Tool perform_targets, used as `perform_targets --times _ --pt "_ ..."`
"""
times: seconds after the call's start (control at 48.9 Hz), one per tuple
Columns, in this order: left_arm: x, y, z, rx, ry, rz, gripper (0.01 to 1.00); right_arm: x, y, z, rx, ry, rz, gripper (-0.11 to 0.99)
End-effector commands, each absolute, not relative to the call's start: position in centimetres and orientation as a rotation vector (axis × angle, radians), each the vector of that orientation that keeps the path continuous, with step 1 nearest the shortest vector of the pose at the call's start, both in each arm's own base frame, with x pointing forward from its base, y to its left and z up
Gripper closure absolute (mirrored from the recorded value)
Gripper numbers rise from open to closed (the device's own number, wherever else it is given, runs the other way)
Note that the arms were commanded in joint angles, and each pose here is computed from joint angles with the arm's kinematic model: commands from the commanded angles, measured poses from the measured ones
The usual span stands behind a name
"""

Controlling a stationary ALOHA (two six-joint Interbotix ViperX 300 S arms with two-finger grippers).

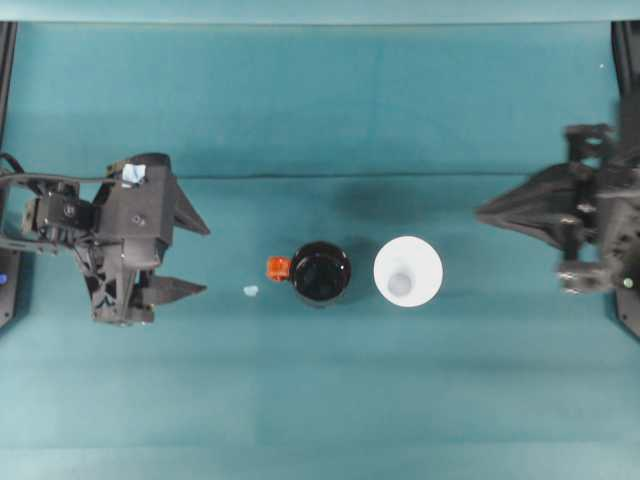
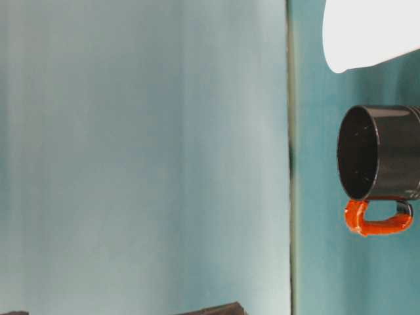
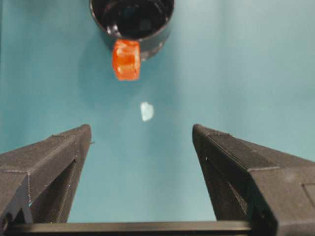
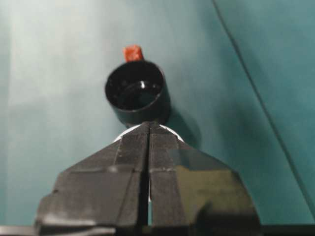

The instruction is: Put the paper cup into the moved red handle cup holder.

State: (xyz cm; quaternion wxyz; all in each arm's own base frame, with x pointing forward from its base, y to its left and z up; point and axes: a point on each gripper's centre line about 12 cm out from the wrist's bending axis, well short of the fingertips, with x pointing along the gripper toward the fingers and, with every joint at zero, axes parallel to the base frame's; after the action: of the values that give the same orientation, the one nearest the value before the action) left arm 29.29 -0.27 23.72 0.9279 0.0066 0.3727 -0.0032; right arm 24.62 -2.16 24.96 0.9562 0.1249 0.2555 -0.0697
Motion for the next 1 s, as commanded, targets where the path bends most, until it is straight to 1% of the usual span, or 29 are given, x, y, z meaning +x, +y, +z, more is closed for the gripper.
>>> perform_targets --times 0.0,0.061,0.164,0.245,0.348,0.409,0.429,0.45,0.47,0.552,0.675,0.777,0.899,0.981 --pt "29.2 -0.35 24.6 0.011 0.735 -0.008 0.106 27.8 -2.48 22.5 0.268 0.654 -0.16 0.95" --pt "29.1 -0.3 24.5 0.007 0.735 -0.004 0.106 28.4 -2.52 22.3 0.27 0.683 -0.163 0.9" --pt "29.0 -0.3 24.6 0.007 0.733 -0.005 0.106 29.3 -2.56 21.9 0.277 0.752 -0.168 0.75" --pt "29.0 -0.26 24.5 0.007 0.735 -0.004 0.106 29.9 -2.63 21.2 0.291 0.844 -0.181 0.55" --pt "29.0 -0.17 24.5 0.005 0.735 0.0 0.106 30.9 -2.73 20.4 0.306 0.964 -0.2 0.25" --pt "29.0 -0.17 24.5 0.005 0.735 0.0 0.106 31.4 -2.81 20.4 0.297 0.988 -0.2 0.09" --pt "29.0 -0.17 24.5 0.005 0.735 0.0 0.106 31.6 -2.89 20.4 0.295 0.986 -0.202 0.04" --pt "29.0 -0.17 24.5 0.003 0.735 0.0 0.106 31.7 -2.93 20.5 0.291 0.985 -0.203 0.02" --pt "29.0 -0.17 24.5 0.003 0.733 0.0 0.106 31.8 -3.0 20.5 0.291 0.987 -0.204 0.02" --pt "29.0 -0.17 24.5 0.003 0.736 0.0 0.106 32.1 -3.03 20.2 0.291 1.015 -0.208 0.09" --pt "29.0 -0.17 24.5 0.003 0.736 0.0 0.106 32.0 -3.0 18.9 0.294 1.111 -0.218 0.09" --pt "29.1 -0.17 24.5 0.003 0.735 0.0 0.106 32.1 -3.0 17.9 0.297 1.154 -0.224 0.09" --pt "29.1 -0.21 24.5 0.002 0.735 0.0 0.106 32.1 -3.31 17.3 0.307 1.169 -0.237 0.09" --pt "29.1 -0.21 24.5 0.002 0.733 0.0 0.106 32.2 -3.66 17.2 0.315 1.172 -0.248 0.09"
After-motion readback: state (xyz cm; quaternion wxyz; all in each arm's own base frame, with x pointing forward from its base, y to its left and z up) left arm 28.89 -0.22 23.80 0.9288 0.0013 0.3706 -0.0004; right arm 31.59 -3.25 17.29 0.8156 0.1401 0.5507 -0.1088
